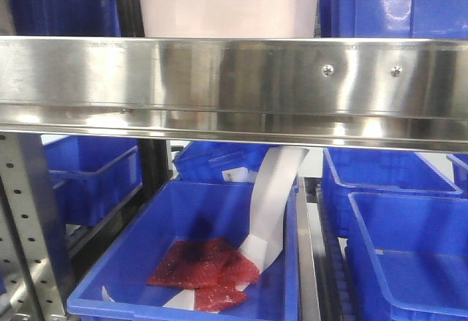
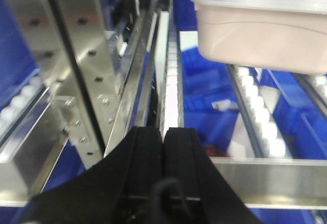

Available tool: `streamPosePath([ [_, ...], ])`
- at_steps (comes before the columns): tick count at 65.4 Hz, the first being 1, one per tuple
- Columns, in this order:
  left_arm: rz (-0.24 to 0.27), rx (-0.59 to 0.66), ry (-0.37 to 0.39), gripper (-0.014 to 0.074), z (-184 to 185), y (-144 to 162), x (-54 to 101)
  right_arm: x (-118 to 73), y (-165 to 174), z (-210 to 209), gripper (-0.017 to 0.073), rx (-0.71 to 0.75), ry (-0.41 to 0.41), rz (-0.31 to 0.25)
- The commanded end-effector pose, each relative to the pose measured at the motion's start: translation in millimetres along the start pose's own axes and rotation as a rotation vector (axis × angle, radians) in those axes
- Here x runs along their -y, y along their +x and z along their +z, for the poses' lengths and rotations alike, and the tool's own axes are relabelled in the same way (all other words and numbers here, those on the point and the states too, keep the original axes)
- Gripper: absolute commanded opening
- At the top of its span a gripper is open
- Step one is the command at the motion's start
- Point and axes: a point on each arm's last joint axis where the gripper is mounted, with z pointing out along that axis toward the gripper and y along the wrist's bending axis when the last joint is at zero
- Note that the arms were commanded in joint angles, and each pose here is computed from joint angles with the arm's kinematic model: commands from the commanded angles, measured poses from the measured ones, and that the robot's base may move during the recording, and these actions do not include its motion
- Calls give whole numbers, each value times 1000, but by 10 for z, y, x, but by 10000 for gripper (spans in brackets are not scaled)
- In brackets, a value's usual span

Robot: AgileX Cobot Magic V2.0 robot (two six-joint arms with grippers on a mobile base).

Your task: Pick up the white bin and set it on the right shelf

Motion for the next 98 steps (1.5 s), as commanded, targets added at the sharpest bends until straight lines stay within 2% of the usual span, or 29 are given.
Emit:
streamPosePath([
  [1, -4, 179, -38, -117, -218, 84, 13, 43, -19, -221, 68, 134, 50, 1],
  [10, -3, 198, -50, -117, -386, 534, 58, 40, 152, -491, 68, 195, 34, -4],
  [17, -2, 226, -56, -117, -480, 723, 79, 37, 199, -609, 68, 237, 28, -5],
  [27, 1, 267, -61, -117, -563, 761, 90, 34, 205, -617, 68, 236, 24, -5],
  [67, 8, 260, -64, -117, -553, 777, 87, 32, 206, -616, 68, 234, 22, -3],
  [72, 17, 257, -82, -117, -550, 848, 77, 32, 206, -616, 68, 234, 22, -2],
  [77, -62, 265, -72, -117, -575, 949, 84, 32, 207, -616, 68, 233, 21, -3],
  [79, -75, 275, -66, -117, -587, 980, 88, 32, 207, -616, 68, 233, 21, -3],
  [87, -33, 342, -60, -117, -622, 1166, 98, 32, 207, -616, 68, 233, 21, -3],
  [98, -32, 429, -56, -117, -558, 1581, 113, 32, 207, -616, 68, 233, 21, -3],
])
